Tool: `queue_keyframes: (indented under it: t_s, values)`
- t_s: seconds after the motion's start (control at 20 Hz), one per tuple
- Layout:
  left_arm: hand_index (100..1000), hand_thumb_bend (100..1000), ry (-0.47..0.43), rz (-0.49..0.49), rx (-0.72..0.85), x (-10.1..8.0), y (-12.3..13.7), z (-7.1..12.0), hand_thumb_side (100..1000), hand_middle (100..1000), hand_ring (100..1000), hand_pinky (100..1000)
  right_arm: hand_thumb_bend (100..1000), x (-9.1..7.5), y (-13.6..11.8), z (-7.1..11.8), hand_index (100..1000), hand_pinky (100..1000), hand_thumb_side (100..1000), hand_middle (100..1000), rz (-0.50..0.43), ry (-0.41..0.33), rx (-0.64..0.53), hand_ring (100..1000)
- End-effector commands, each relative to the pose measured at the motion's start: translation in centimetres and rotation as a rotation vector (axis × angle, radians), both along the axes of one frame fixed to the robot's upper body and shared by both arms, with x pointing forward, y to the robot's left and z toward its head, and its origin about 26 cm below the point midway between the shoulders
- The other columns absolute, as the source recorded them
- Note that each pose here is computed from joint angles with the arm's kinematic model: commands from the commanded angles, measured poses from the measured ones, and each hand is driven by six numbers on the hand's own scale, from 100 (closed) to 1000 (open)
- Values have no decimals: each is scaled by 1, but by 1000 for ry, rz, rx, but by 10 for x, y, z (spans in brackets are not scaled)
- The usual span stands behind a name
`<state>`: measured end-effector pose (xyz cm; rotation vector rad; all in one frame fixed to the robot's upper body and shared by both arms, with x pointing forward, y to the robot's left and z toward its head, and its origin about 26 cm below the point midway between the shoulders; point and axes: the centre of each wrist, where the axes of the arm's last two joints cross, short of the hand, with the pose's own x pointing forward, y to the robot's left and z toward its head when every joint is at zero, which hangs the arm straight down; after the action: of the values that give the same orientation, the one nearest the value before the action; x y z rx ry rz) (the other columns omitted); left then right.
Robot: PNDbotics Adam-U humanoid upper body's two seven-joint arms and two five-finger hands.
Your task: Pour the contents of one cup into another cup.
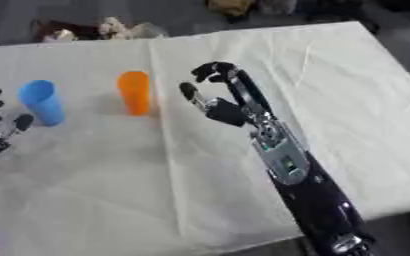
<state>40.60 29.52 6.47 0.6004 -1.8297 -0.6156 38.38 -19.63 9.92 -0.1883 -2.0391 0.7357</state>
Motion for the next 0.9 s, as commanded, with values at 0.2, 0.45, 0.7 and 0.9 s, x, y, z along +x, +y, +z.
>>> queue_keyframes:
  t_s: [0.2,0.45,0.7,0.9]
  values:
    - [948,703,-30,-11,58,17,2,15,637,808,787,688,396,1,3,13,739,816,664,603,19,-36,6,903]
    - [946,700,-32,-10,75,25,1,18,643,803,784,685,391,1,4,13,738,816,668,602,25,-36,6,903]
    - [946,686,-23,-4,85,29,3,19,662,792,771,668,390,1,4,13,738,816,672,602,27,-36,6,903]
    - [945,683,-17,-1,85,31,3,19,667,784,764,661,389,1,5,13,738,816,673,602,30,-36,7,903]
